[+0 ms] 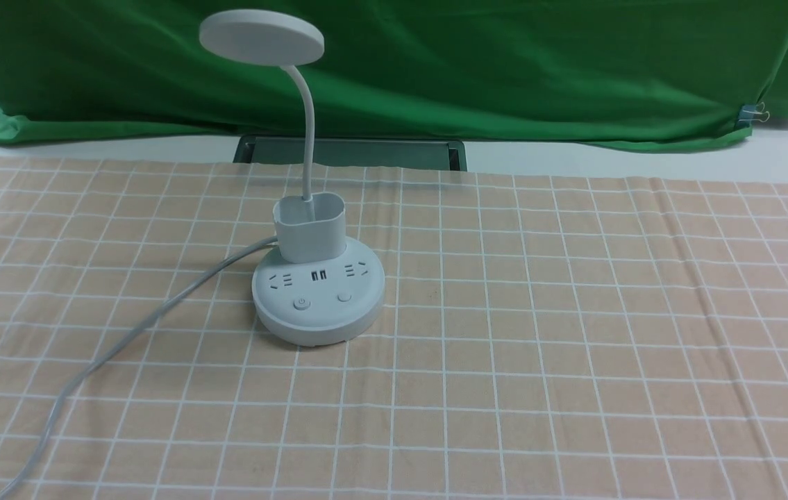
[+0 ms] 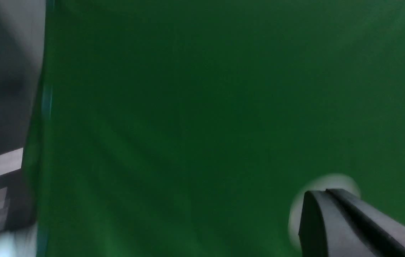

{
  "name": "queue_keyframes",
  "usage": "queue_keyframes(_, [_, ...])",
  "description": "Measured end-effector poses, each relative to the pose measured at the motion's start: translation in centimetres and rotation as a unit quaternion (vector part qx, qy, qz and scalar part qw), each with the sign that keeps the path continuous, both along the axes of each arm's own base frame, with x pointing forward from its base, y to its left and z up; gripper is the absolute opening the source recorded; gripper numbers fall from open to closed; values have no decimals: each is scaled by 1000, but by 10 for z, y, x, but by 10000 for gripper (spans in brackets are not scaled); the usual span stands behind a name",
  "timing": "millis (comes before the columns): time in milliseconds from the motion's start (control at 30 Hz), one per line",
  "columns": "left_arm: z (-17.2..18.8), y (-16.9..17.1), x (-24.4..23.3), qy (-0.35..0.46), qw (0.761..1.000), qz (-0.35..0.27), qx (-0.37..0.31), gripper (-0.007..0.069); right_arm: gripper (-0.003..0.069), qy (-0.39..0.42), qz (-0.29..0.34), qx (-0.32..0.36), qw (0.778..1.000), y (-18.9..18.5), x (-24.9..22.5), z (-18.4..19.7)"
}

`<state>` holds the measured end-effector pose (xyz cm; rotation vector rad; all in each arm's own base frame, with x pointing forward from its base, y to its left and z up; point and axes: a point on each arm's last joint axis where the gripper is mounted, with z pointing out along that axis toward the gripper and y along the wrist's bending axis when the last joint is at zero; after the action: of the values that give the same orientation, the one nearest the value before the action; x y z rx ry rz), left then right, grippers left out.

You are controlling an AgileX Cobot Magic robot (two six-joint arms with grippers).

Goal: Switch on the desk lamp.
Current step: Use the left arm to press the button switch on the lamp holder

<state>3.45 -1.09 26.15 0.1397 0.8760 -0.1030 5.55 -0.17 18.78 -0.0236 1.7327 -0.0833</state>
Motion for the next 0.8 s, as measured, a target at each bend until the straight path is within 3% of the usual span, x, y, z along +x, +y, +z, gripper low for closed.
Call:
queue_keyframes(67, [11, 1, -10, -77, 997, -19, -25, 1, 239, 0, 0, 0, 1000, 0, 0, 0])
queue_keyframes(167, [18, 4, -14, -93, 990, -55, -86, 1, 239, 0, 0, 0, 1000, 0, 0, 0])
queue_keyframes(300, [52, 7, -12, -17, 989, -72, -129, 1, 239, 0, 0, 0, 1000, 0, 0, 0])
queue_keyframes(333, [71, 6, -6, 47, 991, -54, -114, 1, 239, 0, 0, 0, 1000, 0, 0, 0])
queue_keyframes(367, [73, 6, -5, 54, 991, -52, -111, 1, 239, 0, 0, 0, 1000, 0, 0, 0])
queue_keyframes(467, [81, 3, 26, 181, 981, -14, -73, 1, 239, 0, 0, 0, 1000, 0, 0, 0])
queue_keyframes(600, [57, -1, 68, 336, 935, -19, -116, 1, 239, 0, 0, 0, 1000, 0, 0, 0])
queue_keyframes(800, [1, -10, 122, 551, 812, -10, -194, 1, 239, 0, 0, 0, 1000, 0, 0, 0])
